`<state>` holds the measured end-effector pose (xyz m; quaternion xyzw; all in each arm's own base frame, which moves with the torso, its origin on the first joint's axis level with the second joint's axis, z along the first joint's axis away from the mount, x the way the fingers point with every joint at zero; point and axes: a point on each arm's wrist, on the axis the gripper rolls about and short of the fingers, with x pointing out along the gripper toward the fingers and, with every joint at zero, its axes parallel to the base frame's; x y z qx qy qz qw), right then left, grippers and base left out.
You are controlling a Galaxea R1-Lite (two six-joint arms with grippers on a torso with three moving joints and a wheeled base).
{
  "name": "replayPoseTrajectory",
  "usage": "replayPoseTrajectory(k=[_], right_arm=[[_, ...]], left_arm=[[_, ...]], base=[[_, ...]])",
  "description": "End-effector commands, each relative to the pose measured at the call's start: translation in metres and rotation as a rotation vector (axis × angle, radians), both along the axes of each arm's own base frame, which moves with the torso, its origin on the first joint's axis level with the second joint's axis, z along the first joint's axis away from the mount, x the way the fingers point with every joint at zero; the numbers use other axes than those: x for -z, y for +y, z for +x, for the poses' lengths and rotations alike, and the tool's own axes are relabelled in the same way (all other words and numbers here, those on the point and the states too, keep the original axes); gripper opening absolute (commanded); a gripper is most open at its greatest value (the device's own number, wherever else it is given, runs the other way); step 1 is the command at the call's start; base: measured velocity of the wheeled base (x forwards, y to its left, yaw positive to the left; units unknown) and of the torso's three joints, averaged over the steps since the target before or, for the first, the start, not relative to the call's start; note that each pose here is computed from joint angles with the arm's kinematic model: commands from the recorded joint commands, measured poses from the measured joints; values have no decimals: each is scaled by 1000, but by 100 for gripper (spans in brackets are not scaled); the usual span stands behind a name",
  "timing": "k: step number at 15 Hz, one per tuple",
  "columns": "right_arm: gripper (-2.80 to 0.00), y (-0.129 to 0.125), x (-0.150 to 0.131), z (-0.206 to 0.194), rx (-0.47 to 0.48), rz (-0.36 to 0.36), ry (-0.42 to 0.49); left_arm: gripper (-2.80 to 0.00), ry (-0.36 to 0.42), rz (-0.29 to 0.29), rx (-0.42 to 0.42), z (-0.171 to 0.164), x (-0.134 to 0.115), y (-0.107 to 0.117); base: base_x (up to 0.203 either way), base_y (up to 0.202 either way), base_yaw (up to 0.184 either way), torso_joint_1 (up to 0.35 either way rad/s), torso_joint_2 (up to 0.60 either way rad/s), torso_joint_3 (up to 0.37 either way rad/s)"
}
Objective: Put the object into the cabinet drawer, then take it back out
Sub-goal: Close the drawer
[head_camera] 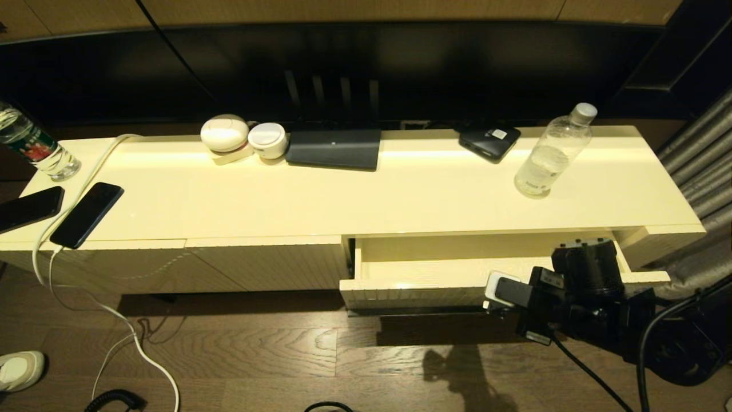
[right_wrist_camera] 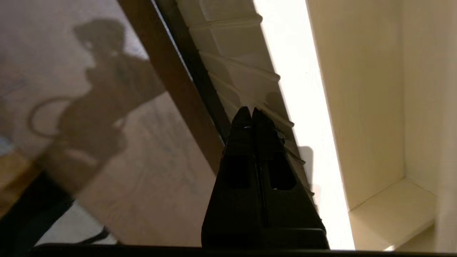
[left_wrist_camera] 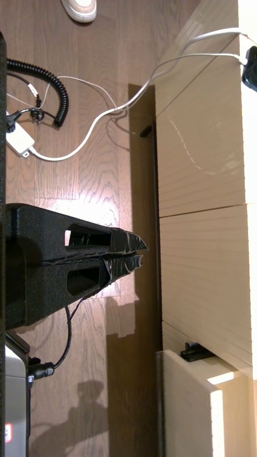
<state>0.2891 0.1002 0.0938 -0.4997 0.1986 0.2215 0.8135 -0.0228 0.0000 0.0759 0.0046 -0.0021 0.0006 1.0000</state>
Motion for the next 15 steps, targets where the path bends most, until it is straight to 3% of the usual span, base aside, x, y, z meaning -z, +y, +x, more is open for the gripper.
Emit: replayPoseTrajectory(k=[1,15], right_arm=[[-280,-3,-4,14,5,-20,-42],[-280,-11,-8,72,62,3,-222]], left_arm=[[-280,2,0,0,0,1,0],[-280,2,0,1,0,0,0]], base=[[0,0,0,0,0,0],[0,0,0,0,0,0]])
